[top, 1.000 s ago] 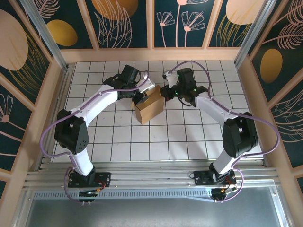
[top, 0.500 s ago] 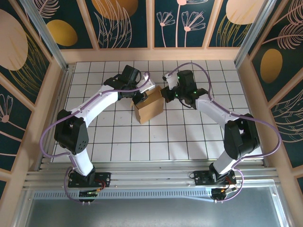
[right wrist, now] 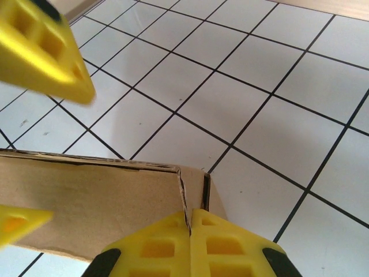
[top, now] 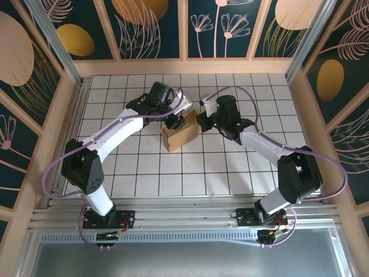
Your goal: Fold the paper box
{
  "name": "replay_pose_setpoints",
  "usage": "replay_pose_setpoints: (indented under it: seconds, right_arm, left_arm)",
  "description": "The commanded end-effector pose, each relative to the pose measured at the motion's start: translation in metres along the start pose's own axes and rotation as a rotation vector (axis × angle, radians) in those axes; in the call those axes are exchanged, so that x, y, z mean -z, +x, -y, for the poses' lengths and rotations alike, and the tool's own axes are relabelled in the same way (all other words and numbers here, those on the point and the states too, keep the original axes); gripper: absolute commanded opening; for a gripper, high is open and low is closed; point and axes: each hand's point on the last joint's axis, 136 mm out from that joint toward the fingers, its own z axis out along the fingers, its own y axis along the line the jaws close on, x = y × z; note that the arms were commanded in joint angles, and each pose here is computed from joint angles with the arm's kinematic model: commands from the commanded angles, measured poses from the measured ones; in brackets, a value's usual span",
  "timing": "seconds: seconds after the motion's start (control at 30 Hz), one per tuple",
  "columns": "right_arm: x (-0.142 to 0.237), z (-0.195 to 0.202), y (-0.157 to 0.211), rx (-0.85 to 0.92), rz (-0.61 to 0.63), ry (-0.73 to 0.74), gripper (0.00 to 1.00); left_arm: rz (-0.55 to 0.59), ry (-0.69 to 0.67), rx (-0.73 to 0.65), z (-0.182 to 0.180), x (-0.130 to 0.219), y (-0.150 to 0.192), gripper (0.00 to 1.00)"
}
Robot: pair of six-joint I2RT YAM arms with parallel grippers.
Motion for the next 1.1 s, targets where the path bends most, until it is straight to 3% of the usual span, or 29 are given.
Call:
replay_pose_setpoints:
  seconds: [0.0, 0.1, 0.17, 0.23, 0.33, 0.57, 0.7, 0.8, 1.0, 1.07]
  right_arm:
    - [-0.003, -0.001, 0.055, -0.038, -0.157, 0.029, 0.00]
    - [-0.002, 0.002, 0.055, -0.028, -0.148, 0.049, 0.00]
    - [-0.001, 0.004, 0.055, -0.020, -0.142, 0.063, 0.00]
    - [-0.003, -0.004, 0.057, 0.002, -0.143, 0.054, 0.01]
    - [-0.001, -0.009, 0.055, 0.016, -0.139, 0.063, 0.06]
    - [0.033, -0.023, 0.007, 0.019, -0.012, 0.051, 0.31]
    - [0.061, -0.033, -0.019, 0.116, 0.059, 0.025, 0.55]
    - [0.079, -0.044, -0.044, 0.277, 0.118, -0.026, 0.68]
    - [0.066, -0.068, -0.039, 0.942, 0.143, -0.138, 0.63]
    - [0.060, -0.076, -0.040, 1.076, 0.167, -0.185, 0.60]
  left_arm:
    - [0.191, -0.075, 0.088, -0.009, 0.048, -0.046, 0.61]
    - [0.324, -0.102, 0.210, -0.008, 0.090, -0.067, 0.59]
    - [0.389, -0.188, 0.379, -0.020, 0.119, -0.067, 0.55]
    - [0.391, -0.296, 0.576, -0.035, 0.139, -0.048, 0.51]
    - [0.330, -0.368, 0.729, -0.033, 0.149, -0.004, 0.53]
    - [0.279, -0.358, 0.654, -0.005, 0.157, 0.054, 0.55]
    - [0.209, -0.360, 0.563, 0.001, 0.158, 0.066, 0.56]
    - [0.159, -0.393, 0.548, -0.002, 0.162, 0.072, 0.55]
    - [0.189, -0.513, 0.584, -0.020, 0.178, 0.072, 0.54]
    - [0.168, -0.521, 0.570, -0.020, 0.177, 0.076, 0.56]
